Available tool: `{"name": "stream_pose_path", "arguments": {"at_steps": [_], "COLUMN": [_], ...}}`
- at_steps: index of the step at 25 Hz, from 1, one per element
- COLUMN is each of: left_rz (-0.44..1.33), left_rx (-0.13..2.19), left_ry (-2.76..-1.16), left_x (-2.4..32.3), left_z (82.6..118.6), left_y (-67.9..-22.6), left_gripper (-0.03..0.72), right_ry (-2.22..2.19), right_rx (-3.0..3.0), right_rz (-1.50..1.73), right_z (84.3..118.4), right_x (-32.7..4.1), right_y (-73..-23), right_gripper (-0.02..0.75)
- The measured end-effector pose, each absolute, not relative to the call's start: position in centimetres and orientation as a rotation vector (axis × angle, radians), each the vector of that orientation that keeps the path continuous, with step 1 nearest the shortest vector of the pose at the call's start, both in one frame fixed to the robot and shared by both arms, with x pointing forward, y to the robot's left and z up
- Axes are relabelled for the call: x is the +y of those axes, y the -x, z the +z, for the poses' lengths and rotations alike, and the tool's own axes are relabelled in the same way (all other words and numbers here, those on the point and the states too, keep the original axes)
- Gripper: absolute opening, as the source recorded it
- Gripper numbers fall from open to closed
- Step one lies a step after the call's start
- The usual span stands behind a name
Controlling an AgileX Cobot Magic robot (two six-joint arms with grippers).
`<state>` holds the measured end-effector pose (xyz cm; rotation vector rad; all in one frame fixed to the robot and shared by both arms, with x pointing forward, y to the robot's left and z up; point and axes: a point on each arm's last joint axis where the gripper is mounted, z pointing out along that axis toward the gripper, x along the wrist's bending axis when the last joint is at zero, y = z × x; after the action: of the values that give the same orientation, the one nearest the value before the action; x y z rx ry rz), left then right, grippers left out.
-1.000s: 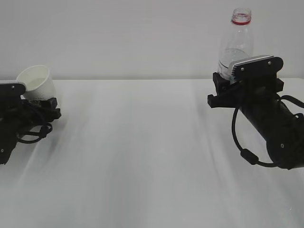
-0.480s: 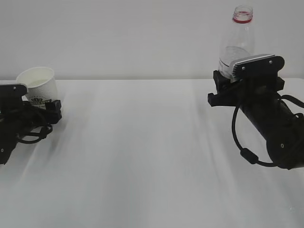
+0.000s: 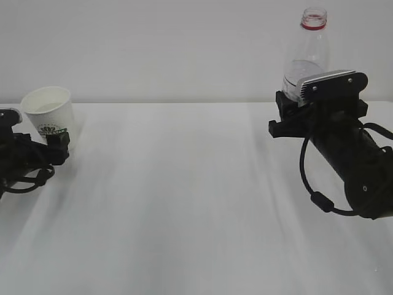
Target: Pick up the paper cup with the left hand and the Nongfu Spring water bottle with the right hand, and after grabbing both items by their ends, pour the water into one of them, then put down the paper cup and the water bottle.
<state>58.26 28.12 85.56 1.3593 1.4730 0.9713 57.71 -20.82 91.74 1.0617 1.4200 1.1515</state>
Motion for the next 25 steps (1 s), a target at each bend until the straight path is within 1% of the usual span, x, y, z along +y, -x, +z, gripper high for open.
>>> {"name": "stream_pose_path", "arguments": {"at_steps": [15, 25], "left_rz": [1.009, 0.96], "left_rx": [1.404, 1.357], "left_ry": [-1.304, -1.382], "left_x": [28.4, 27.8], "left_z": [91.0, 90.7], "left_y": [-53.7, -52.6], "left_gripper": [0.634, 0.607], "right_ry": [-1.063, -1.144], "right_rx": [1.421, 1.372], "right_rz": [1.15, 1.184], "right_z": [91.7, 91.7], "right_x": [-20.8, -21.1], "right_y": [-57.7, -57.7], "right_gripper": [0.468, 0.468]}}
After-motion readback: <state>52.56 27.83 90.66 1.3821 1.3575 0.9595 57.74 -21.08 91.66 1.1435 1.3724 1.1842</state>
